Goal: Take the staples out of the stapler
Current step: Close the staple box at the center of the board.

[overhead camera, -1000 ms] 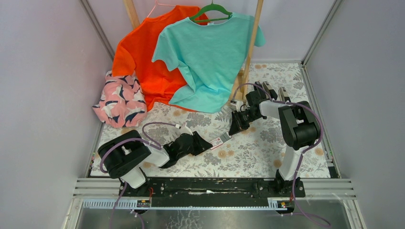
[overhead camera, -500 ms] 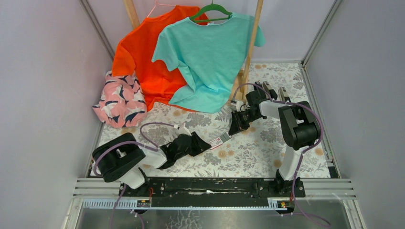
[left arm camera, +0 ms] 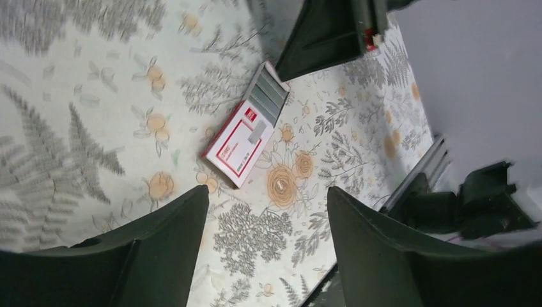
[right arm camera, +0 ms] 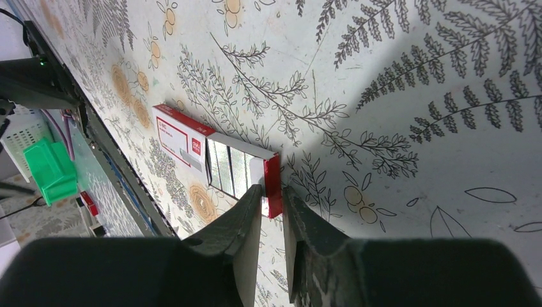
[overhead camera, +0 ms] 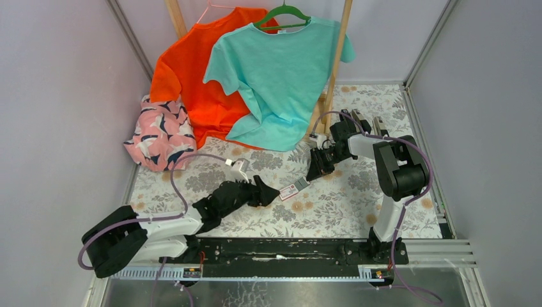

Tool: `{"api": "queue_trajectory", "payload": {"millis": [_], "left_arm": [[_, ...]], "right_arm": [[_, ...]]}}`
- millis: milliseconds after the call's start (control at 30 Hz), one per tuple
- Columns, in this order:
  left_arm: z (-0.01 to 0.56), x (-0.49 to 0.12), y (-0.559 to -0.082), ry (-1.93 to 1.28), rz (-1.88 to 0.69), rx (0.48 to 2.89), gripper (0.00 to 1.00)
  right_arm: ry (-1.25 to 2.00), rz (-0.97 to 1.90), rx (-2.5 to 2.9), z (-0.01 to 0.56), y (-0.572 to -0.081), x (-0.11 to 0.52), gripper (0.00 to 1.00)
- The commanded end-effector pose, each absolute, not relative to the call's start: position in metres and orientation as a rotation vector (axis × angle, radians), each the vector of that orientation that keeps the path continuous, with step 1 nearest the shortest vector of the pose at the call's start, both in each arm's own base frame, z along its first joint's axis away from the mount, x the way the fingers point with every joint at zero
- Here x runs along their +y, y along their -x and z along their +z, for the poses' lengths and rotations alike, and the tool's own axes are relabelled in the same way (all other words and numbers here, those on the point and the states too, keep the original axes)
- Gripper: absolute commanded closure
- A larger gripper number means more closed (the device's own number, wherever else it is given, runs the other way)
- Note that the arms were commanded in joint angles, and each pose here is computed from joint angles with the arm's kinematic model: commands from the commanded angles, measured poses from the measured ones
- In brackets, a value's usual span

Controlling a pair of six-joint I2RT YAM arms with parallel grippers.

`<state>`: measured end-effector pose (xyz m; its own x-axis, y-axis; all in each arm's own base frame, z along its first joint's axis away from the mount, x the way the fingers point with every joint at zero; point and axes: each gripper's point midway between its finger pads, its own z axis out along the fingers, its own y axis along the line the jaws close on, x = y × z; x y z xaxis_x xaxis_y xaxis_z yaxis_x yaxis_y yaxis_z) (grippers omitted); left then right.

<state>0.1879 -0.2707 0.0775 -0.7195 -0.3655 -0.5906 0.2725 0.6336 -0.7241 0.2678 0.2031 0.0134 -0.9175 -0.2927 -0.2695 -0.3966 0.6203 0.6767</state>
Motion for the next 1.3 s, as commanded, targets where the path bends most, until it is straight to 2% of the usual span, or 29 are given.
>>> {"api": "queue_trajectory", "payload": {"millis": [0,200,333,500,733,1067,1267], "left_arm": [[0.106,-0.278,-0.191,-0.368,-1.002,1.856,0.23],[0.117,-0.283,-0.187,-0.659,-0.932,1.511,0.21],[0.104,-0.283,-0.187,-0.728,-0.892,1.432,0.20],[0.079,-0.294,-0.195,-0.781,-0.860,1.470,0.20],[0.078,-0.285,-0.212,-0.682,-0.783,1.518,0.17],[0.083,-0.293,-0.213,-0.781,-0.687,1.503,0.16],[0.082,-0.290,-0.210,-0.841,-0.655,1.465,0.10]], "right_arm": [[0.608,1.178,2.673,0.023,-0.272,0.203,0.74],[0.611,1.190,2.673,0.022,-0.271,0.203,0.74],[0.612,1.192,2.678,0.021,-0.271,0.203,0.74],[0.612,1.186,2.685,0.019,-0.271,0.202,0.74],[0.613,1.189,2.682,0.020,-0.271,0.203,0.74],[0.617,1.193,2.686,0.018,-0.270,0.203,0.74],[0.616,1.187,2.693,0.016,-0.270,0.203,0.74]]}}
